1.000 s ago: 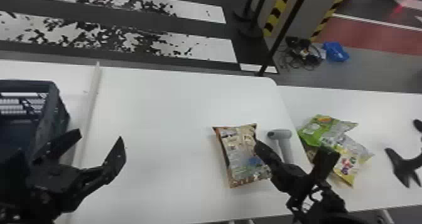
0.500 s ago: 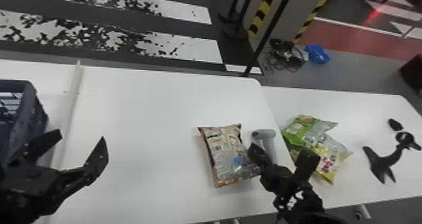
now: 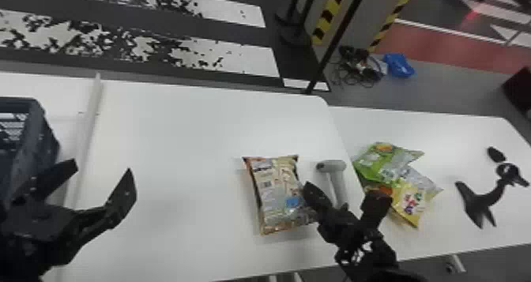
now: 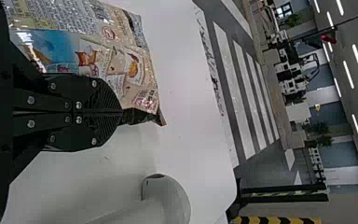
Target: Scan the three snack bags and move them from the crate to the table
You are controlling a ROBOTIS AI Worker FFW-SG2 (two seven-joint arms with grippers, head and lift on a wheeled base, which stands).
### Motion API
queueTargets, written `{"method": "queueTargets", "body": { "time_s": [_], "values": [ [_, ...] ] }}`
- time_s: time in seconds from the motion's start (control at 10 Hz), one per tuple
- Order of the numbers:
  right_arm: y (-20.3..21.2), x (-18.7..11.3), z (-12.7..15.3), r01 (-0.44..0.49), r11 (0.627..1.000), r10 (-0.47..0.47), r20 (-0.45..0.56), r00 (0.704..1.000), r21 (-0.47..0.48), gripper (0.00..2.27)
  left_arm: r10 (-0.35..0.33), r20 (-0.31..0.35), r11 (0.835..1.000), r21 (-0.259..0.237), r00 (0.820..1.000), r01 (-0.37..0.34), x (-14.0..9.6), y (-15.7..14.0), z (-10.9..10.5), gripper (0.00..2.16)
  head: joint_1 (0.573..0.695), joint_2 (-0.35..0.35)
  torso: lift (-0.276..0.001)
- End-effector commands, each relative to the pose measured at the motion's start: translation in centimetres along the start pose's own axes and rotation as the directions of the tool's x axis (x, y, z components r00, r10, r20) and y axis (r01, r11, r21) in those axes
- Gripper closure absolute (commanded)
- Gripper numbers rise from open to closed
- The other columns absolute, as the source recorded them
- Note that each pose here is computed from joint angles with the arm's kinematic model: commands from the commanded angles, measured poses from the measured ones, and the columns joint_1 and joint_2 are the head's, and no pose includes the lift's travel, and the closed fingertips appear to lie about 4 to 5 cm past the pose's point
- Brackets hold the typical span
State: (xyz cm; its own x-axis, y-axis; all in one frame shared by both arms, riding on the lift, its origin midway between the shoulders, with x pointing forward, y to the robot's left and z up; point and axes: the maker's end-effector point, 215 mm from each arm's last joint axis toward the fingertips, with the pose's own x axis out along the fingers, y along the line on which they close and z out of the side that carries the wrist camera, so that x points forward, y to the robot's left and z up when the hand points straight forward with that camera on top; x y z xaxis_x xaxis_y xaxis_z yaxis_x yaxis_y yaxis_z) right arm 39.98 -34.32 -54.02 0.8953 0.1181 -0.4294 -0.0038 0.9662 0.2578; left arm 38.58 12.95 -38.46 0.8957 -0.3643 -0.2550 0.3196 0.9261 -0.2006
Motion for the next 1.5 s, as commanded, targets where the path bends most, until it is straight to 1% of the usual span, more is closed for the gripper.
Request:
{"method": "queueTargets", "body": {
  "time_s": [0.0,0.5,0.6,0.7,0.8,0.9,1.1,1.2,1.4],
  "values": [
    [1.0,-0.1,-0.4,-0.016,1.000,0.016,-0.003,1.000,0.005,2.24,-0.001,0.004,1.000,0.001,1.000,0.001,-0.1,0.0,0.1,0.02,0.695,-0.304,-0.062],
    [3.5,-2.0,-0.6,-0.046,0.998,0.046,-0.004,0.999,0.043,2.24,-0.005,0.029,1.000,-0.008,1.000,0.005,-0.4,-0.2,0.7,0.02,0.695,-0.272,-0.062],
    [3.5,-2.0,0.2,-0.045,0.998,0.045,0.014,0.999,0.037,2.24,-0.005,0.034,1.000,-0.008,0.999,0.006,-0.4,-0.2,0.9,0.02,0.695,-0.267,-0.062],
    [3.8,-2.5,2.1,-0.054,0.998,0.053,0.051,0.997,0.024,2.24,-0.005,0.031,1.000,-0.009,1.000,0.005,-0.5,-0.2,0.7,0.02,0.695,-0.266,-0.062],
    [5.0,-3.3,3.7,-0.091,0.995,0.088,0.079,0.993,0.031,2.24,-0.005,0.029,1.000,-0.010,1.000,0.005,-0.5,-0.2,0.6,0.02,0.695,-0.266,-0.062],
    [6.7,-3.7,4.1,-0.125,0.992,0.123,0.088,0.989,0.026,2.24,-0.013,0.032,1.000,-0.013,0.999,0.014,-0.5,-0.8,0.7,0.02,0.695,-0.263,-0.062],
    [9.4,-3.2,2.9,-0.171,0.985,0.168,0.072,0.983,0.027,2.24,-0.016,0.034,1.000,-0.012,0.999,0.016,-0.6,-1.0,0.8,0.02,0.695,-0.238,-0.062],
    [10.5,-2.6,2.2,-0.186,0.983,0.185,0.053,0.981,0.011,2.24,-0.014,0.032,1.000,-0.013,0.999,0.015,-0.7,-1.0,0.7,0.02,0.695,-0.229,-0.062],
    [11.7,-1.3,0.4,-0.199,0.980,0.199,0.021,0.980,-0.004,2.24,-0.013,0.041,1.000,-0.012,0.999,0.013,-1.0,-1.0,1.1,0.02,0.695,-0.187,-0.062]
  ]
}}
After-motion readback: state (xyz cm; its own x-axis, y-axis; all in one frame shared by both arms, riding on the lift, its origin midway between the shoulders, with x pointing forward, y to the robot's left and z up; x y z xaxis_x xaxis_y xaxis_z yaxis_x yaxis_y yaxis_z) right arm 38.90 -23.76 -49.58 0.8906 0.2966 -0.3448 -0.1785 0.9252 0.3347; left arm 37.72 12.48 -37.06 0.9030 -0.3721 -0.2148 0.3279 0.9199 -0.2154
